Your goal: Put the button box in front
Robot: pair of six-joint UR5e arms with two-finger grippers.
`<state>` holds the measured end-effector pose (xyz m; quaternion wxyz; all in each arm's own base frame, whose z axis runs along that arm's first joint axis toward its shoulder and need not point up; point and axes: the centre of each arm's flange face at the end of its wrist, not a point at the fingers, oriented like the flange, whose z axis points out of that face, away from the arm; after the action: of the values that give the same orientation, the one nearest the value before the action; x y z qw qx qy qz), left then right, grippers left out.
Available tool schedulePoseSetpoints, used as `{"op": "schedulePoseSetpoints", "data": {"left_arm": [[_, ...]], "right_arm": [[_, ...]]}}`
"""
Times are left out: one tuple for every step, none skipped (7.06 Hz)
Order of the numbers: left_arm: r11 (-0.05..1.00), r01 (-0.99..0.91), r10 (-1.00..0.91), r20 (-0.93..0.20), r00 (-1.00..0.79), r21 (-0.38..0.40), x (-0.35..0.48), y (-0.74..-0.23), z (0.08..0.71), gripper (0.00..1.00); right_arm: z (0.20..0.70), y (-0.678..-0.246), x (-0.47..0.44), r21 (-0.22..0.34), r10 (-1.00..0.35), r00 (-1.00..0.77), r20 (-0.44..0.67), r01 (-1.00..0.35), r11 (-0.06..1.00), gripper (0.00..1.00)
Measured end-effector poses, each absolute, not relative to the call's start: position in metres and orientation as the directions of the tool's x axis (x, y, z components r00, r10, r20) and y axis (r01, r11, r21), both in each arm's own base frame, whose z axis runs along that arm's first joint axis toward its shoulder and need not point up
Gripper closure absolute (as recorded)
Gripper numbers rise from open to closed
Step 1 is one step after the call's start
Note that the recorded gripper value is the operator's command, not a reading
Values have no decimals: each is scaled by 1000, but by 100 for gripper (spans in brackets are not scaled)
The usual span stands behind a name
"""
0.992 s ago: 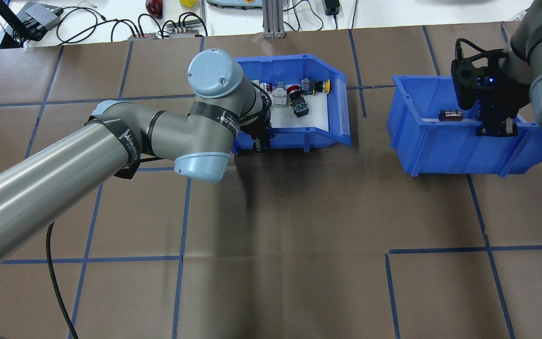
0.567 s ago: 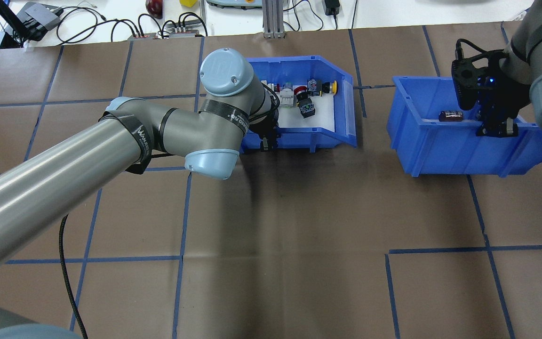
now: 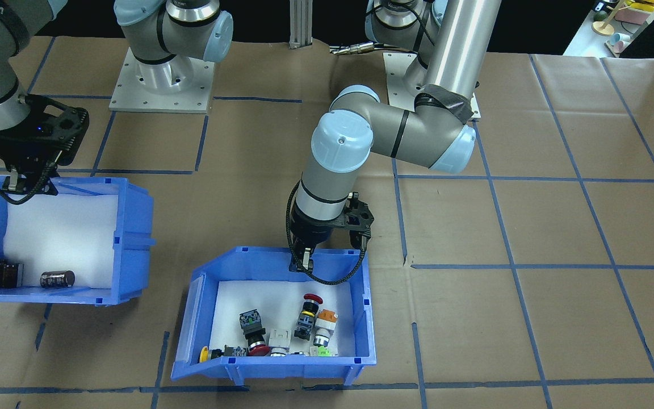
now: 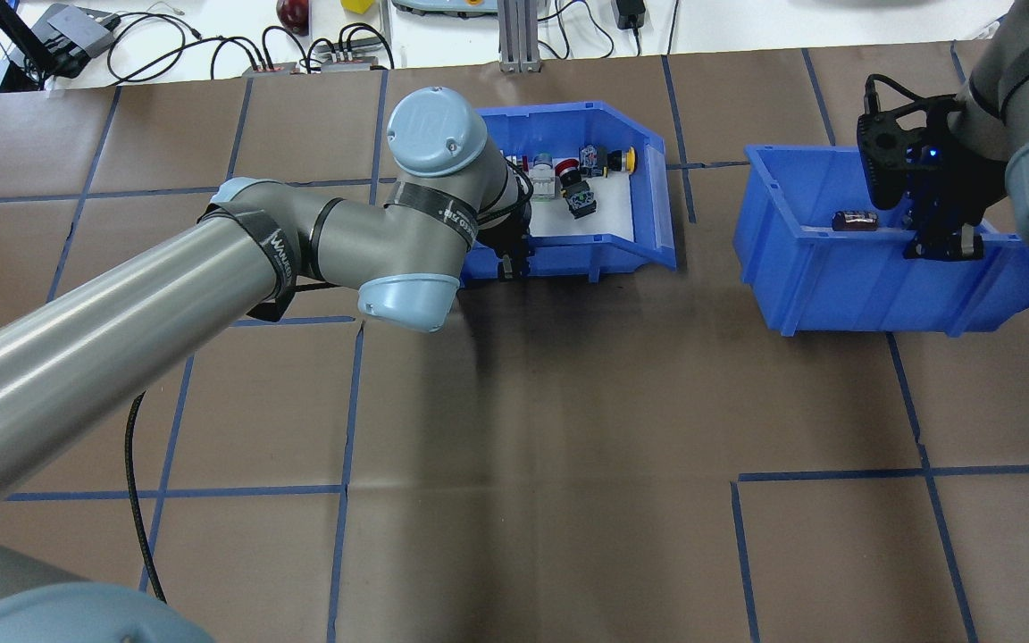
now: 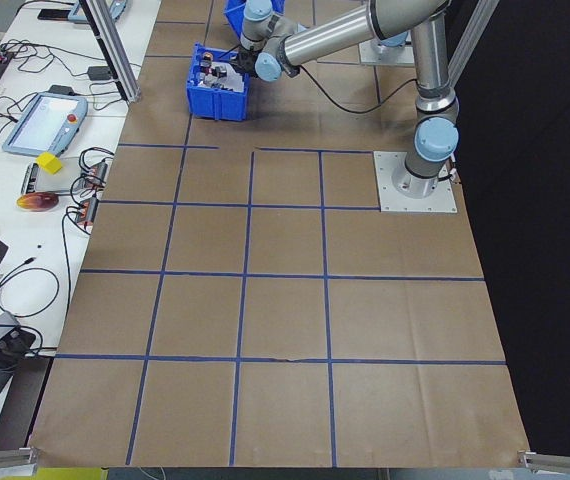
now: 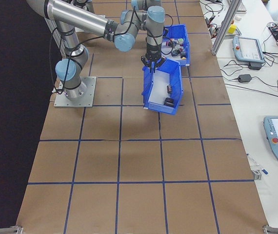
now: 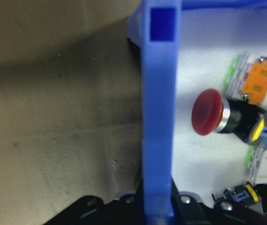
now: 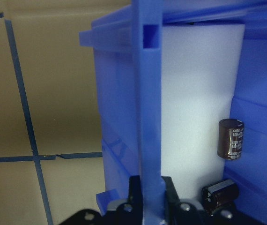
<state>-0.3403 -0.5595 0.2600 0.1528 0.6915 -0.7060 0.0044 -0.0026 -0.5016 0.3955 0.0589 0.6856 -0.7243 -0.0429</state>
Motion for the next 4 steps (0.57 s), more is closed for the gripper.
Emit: {"op": "schedulePoseSetpoints", "data": {"left_arm": [[25, -977, -975, 223, 23, 211, -342, -564, 261, 100], [16, -977, -975, 222, 33, 214, -343, -566, 261, 90], [13, -977, -975, 221, 35, 213, -342, -566, 261, 35], [13, -979, -975, 220, 33, 203, -341, -565, 261, 0]], "right_arm": [[395, -502, -2, 142, -998, -53, 26, -988, 56, 97], [395, -502, -2, 141, -998, -52, 26, -988, 55, 97], [395, -502, -2, 141, -998, -52, 25, -989, 55, 97], [395, -501, -2, 140, -998, -53, 25, -989, 56, 97]]}}
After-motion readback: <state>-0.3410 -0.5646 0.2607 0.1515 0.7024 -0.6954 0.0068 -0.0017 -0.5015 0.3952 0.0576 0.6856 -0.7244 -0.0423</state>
